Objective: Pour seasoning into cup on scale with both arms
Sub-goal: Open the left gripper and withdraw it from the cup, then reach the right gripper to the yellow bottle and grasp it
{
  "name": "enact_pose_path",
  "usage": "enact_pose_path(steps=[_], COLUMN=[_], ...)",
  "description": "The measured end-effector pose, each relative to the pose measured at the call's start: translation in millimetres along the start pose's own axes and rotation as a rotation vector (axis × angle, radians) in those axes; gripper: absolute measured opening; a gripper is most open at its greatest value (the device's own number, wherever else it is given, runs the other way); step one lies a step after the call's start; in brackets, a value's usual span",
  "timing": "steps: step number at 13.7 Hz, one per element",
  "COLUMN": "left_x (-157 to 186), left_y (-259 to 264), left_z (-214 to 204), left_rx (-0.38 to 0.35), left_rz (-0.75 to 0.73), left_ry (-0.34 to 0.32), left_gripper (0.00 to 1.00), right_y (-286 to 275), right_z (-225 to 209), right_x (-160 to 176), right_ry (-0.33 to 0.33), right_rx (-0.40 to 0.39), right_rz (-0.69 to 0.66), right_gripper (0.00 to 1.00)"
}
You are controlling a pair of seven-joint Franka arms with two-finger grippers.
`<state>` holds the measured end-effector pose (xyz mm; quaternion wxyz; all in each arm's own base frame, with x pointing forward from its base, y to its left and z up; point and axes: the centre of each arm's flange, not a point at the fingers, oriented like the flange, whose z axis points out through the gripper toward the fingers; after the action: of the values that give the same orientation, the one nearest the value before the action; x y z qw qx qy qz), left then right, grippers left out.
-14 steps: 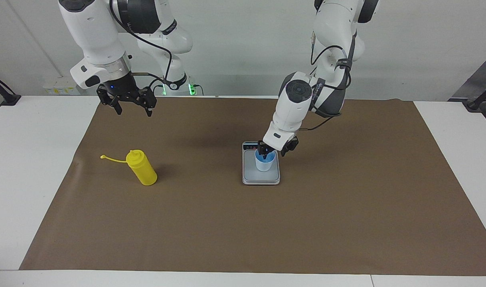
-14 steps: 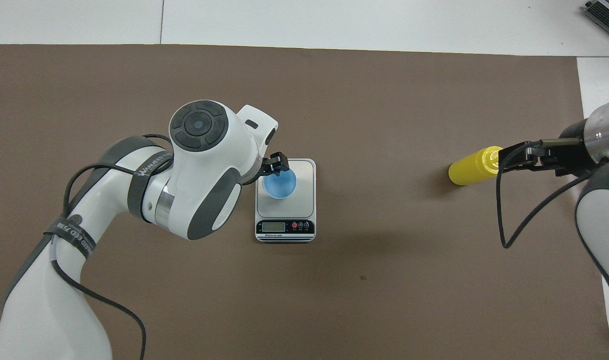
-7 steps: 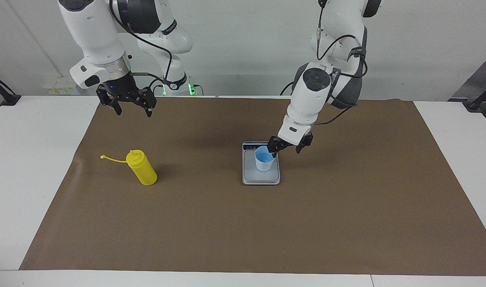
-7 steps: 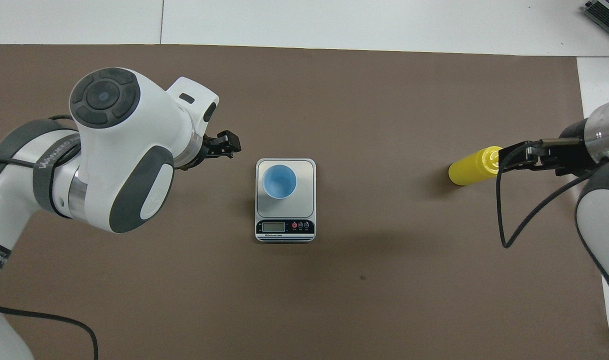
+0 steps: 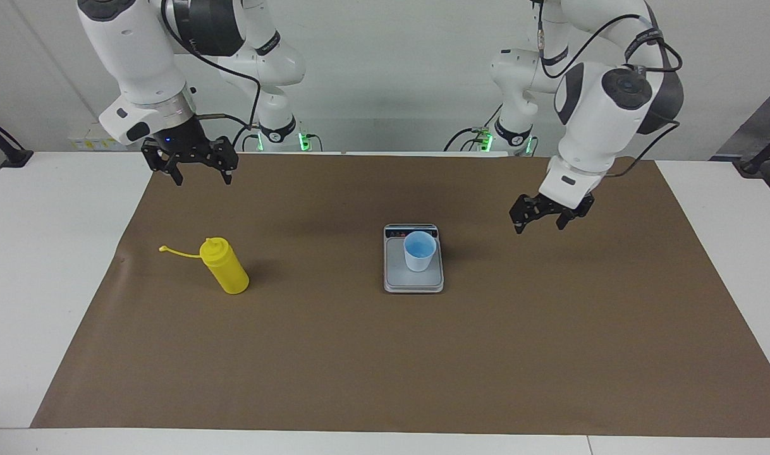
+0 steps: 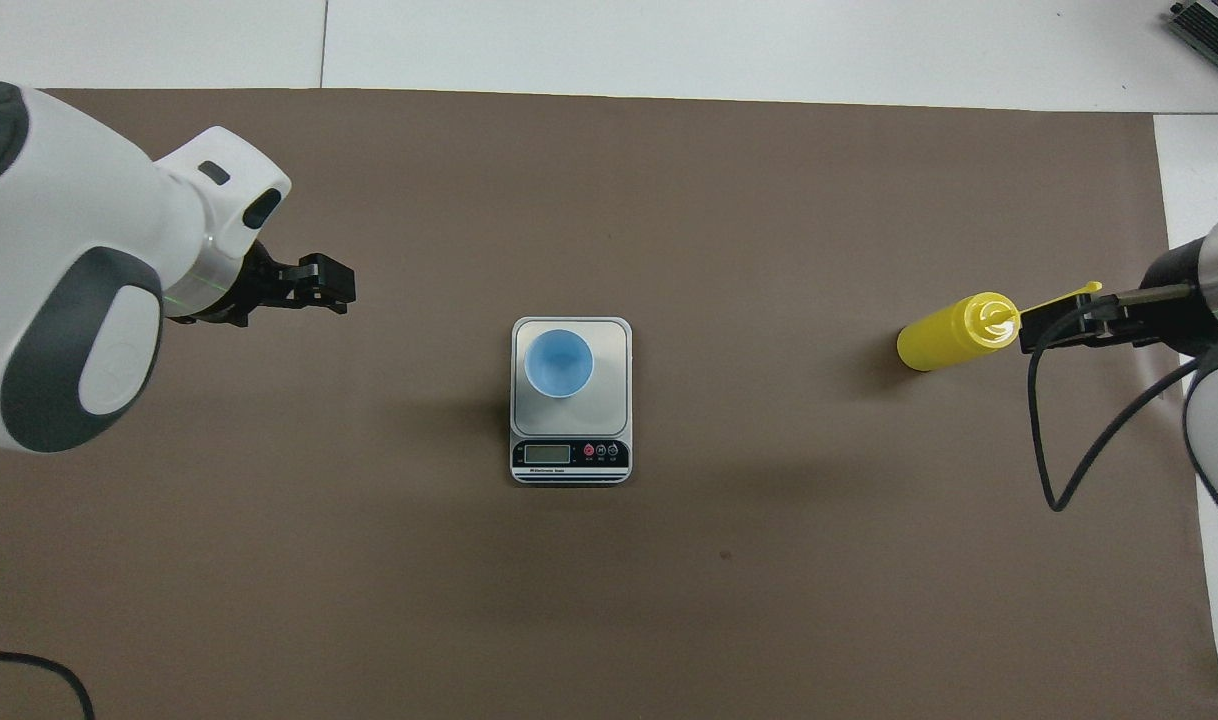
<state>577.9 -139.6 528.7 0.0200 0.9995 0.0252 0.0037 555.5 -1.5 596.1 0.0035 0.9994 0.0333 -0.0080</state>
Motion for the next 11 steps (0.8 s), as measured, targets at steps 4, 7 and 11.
enact_pose_path(steps=[4,7,11], left_x=[-1.5,-4.9,-7.7], left_y=[-77.6,-119.2,-149.4], left_z=[-26.9,-37.8,-65.9], left_rx=[0.0,-0.001,0.075], left_rz=[0.094,0.167,0.246], left_ry=[-0.017,-0.028,-0.028], left_gripper=[1.0,1.0,1.0], right_y=[40.6,65.2,101.5], right_z=[11.4,27.0,82.7], right_x=[-6.0,-11.7,-36.8], right_ry=[0.017,0.082,0.208], right_rx=[0.015,0.038,0.148], right_rz=[-0.097,-0.19,-0.331], right_gripper=[1.0,1.0,1.0])
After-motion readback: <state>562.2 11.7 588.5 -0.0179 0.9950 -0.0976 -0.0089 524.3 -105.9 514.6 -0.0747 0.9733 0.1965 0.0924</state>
